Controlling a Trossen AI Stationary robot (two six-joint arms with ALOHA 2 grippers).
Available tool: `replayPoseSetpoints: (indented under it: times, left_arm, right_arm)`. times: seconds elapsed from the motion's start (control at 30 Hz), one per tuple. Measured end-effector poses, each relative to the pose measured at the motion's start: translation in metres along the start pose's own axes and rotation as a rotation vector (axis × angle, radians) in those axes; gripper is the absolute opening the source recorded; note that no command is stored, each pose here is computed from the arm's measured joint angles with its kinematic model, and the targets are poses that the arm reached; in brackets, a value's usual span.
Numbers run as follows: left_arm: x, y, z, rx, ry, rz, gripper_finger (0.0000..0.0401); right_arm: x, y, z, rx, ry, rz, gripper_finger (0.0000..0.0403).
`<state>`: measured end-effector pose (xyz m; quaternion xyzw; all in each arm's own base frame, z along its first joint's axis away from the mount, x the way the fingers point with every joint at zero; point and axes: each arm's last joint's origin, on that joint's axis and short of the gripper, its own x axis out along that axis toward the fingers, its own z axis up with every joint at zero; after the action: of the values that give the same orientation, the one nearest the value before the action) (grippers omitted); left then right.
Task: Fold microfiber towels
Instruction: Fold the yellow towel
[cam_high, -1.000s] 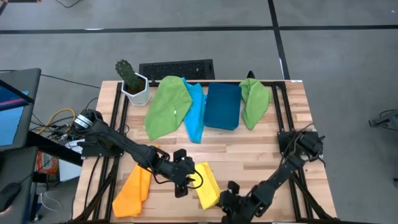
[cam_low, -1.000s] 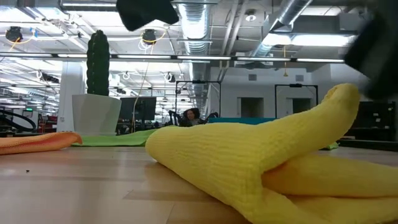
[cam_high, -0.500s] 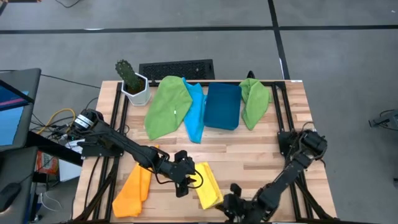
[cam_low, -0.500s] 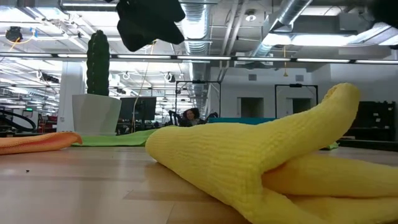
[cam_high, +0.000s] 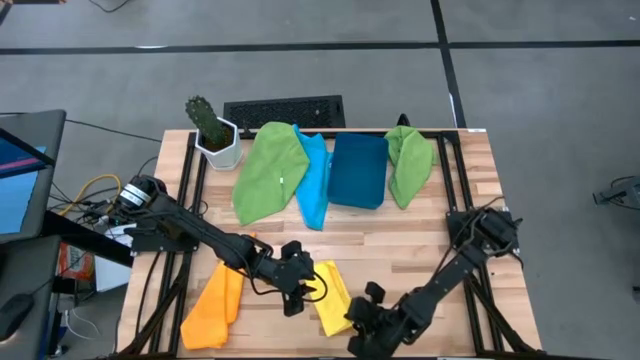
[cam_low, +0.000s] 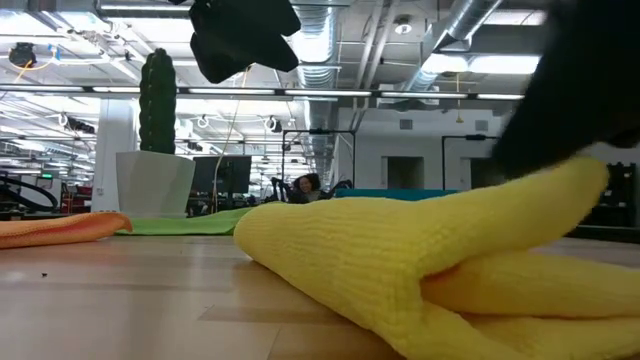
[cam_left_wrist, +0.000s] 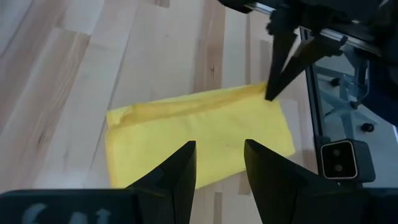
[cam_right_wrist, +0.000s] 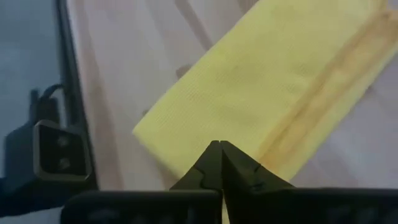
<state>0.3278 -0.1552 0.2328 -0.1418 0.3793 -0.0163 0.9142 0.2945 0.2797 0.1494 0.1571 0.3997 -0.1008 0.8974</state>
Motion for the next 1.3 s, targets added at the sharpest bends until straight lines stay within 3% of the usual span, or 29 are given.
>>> replayPoseSetpoints:
  times: [0.57, 0.8, 0.93, 1.0, 1.3]
  left_arm:
    - [0.006, -0.004, 0.004, 0.027, -0.074, -0.036, 0.0127]
    - [0.031, 0.006, -0.021, 0.113, -0.060, -0.059, 0.0124]
    - [0.041, 0.016, -0.035, 0.103, -0.112, -0.072, 0.0113]
    - [0.047, 0.020, -0.041, 0.095, -0.144, -0.097, 0.0107]
    - [0.085, 0.033, -0.069, 0.109, -0.059, -0.137, 0.0075]
  right_arm:
    - [0.007, -0.019, -0.031, 0.040, 0.043, -0.050, 0.0021]
    - [0.006, -0.020, -0.032, 0.035, 0.050, -0.052, 0.0024]
    - [0.005, -0.018, -0.033, 0.040, 0.041, -0.046, 0.0029]
    - [0.003, -0.016, -0.034, 0.047, 0.009, -0.050, 0.0026]
    - [-0.016, 0.011, -0.025, 0.113, -0.160, 0.004, 0.0022]
